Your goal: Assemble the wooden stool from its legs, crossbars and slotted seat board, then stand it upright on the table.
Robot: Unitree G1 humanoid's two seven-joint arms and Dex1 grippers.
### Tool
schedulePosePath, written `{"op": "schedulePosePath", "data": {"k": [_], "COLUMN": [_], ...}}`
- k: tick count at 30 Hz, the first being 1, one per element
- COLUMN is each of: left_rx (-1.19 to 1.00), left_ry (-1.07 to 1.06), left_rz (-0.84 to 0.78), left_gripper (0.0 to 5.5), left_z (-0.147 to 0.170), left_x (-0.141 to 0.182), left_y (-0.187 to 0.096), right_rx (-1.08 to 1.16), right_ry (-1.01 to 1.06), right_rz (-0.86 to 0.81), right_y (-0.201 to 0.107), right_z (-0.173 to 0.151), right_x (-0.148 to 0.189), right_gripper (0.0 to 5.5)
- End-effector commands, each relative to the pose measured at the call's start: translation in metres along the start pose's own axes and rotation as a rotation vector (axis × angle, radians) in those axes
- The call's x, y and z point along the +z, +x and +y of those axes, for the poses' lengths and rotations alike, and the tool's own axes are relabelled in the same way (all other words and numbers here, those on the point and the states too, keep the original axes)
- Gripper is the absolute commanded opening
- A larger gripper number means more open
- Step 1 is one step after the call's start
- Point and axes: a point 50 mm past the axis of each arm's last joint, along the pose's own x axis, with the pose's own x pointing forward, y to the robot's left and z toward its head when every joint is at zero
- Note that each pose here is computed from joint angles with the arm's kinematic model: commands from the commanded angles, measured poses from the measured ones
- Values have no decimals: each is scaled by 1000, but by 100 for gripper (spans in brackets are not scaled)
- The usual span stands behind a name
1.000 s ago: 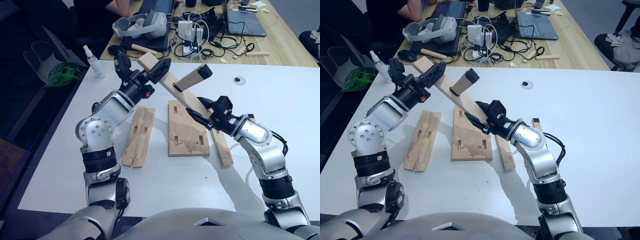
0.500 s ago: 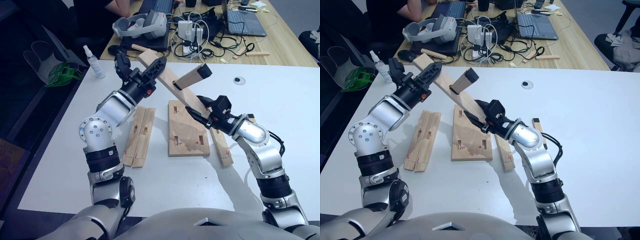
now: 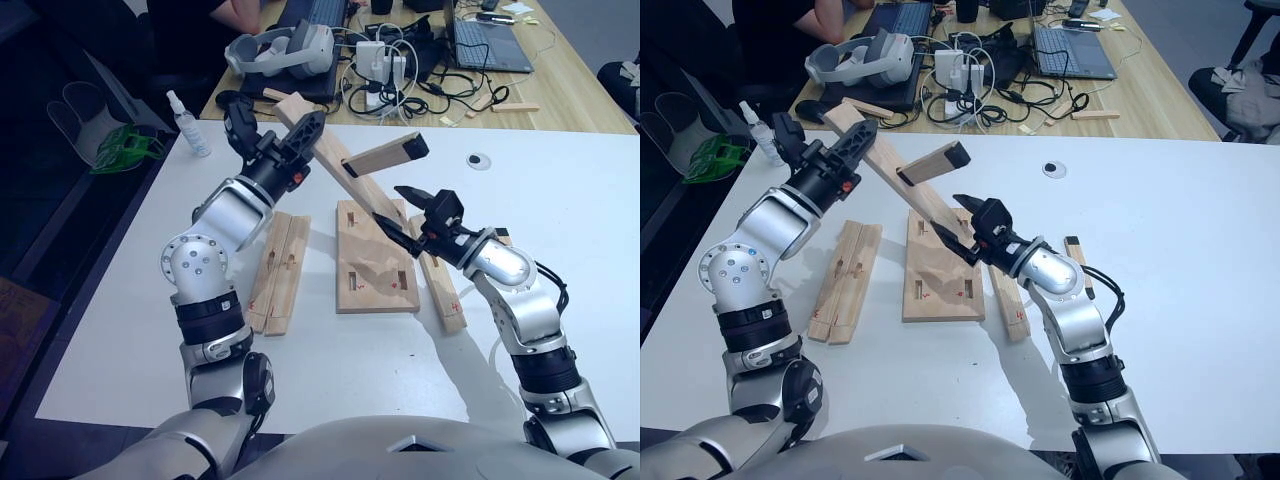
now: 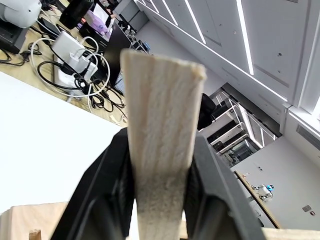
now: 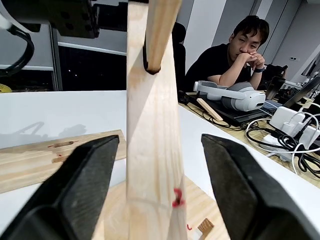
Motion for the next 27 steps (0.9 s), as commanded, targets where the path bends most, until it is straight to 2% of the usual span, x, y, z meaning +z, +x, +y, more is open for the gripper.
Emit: {"op": "schedulePosePath", "data": {"k": [1, 5, 8, 11, 14, 19, 27], "left_rx": [51, 105, 111, 99, 93, 105, 130], "left_ry": [27, 133, 186, 226, 236, 277, 482], "left_rz": [-125, -192, -214, -215, -224, -235, -123], "left_gripper": [102, 102, 102, 102, 102, 102, 102], "left_z": [0, 4, 4, 2, 0, 1, 4], "left_x": [23, 35, 36, 33, 33, 36, 34], "left_y": [2, 0, -2, -1, 0, -1, -23], "right_rx": [38, 50, 134, 241, 310, 382, 301], "right_ry": [-21, -137, -222, -233, -216, -213, -223], "right_rz": [133, 371, 528, 609, 636, 662, 591], "right_y": [-11, -39, -57, -64, -66, -55, -23], "right_z": [-6, -22, -26, -17, -6, 8, 25], "right_x": [-13, -37, -50, -59, -62, -71, -78], "right_gripper": [365, 394, 346, 303, 267, 172, 26]}}
